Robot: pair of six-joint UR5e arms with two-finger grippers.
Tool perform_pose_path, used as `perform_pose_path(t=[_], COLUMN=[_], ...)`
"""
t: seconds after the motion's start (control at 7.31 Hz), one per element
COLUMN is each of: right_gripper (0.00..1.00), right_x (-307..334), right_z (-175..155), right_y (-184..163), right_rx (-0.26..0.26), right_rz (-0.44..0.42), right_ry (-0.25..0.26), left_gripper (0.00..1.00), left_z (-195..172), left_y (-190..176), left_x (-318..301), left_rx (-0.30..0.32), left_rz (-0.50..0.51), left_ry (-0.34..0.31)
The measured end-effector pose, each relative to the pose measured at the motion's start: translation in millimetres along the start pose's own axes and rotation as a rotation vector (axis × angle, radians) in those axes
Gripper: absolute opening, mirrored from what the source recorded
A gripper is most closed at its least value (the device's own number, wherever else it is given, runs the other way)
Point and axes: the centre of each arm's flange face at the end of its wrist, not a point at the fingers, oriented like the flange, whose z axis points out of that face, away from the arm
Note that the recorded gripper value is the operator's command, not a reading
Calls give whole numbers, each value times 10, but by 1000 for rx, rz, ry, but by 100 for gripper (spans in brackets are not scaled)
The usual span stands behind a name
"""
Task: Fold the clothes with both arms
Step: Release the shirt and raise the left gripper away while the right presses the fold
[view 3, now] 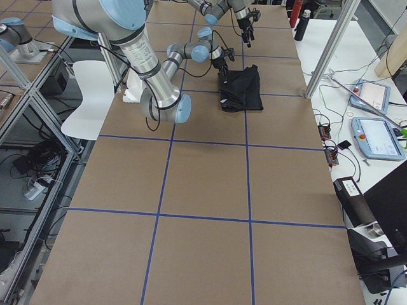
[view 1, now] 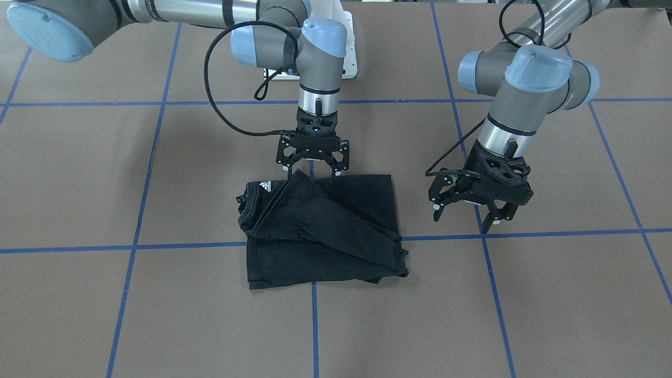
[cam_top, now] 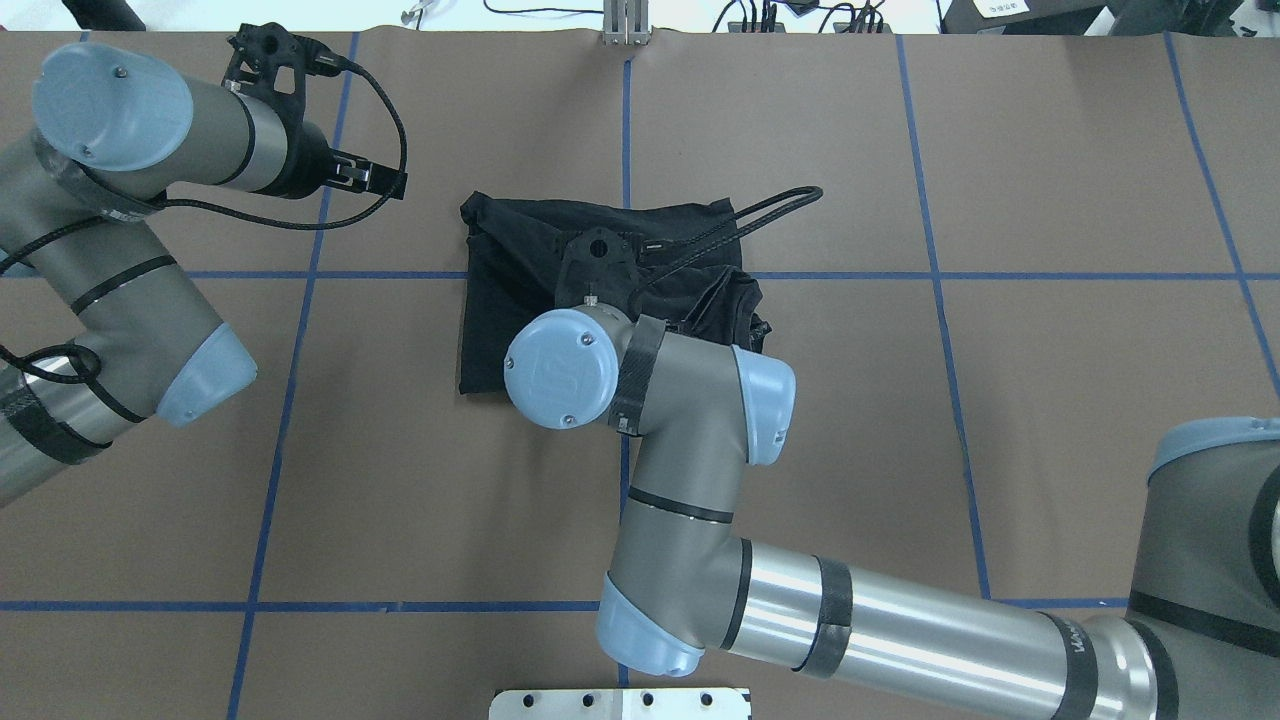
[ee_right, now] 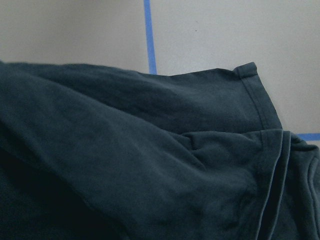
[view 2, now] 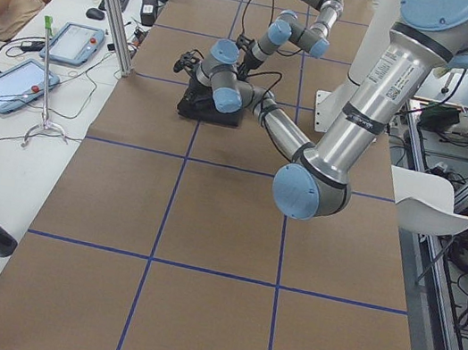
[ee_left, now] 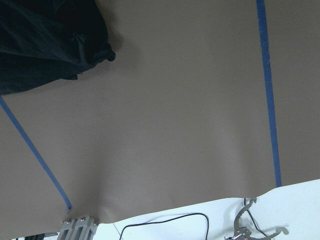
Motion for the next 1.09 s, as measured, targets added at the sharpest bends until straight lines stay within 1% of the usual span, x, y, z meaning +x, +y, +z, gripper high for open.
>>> perform_pose_path(t=[0.14,0.27,0.41,0.55,0.68,0.82,0.96,1.09], right_gripper=[90,88,61,48,48,35,7,0], right_x=[-42,-26,0,7,8,15,22,27], right_z=[64,120,169,191,202,220,228,221], right_y=[118,189,263,326,371,419,456,473], right_rx=[7,3,-1,0,0,-2,-5,-7], right_rz=[-93,-177,-240,-276,-292,-300,-306,-309], right_ry=[45,84,111,124,129,133,137,140], left_gripper=[100,100,100,100,100,100,100,100], left_z=[0,3,5,8,12,12,12,13], left_y=[2,9,12,15,18,18,20,21], left_x=[1,6,10,9,7,7,7,5], left_rx=[0,-1,-1,-2,-2,-2,-2,-2], left_rz=[-2,-6,-10,-12,-13,-14,-14,-15], left_ry=[0,1,1,1,0,0,1,0])
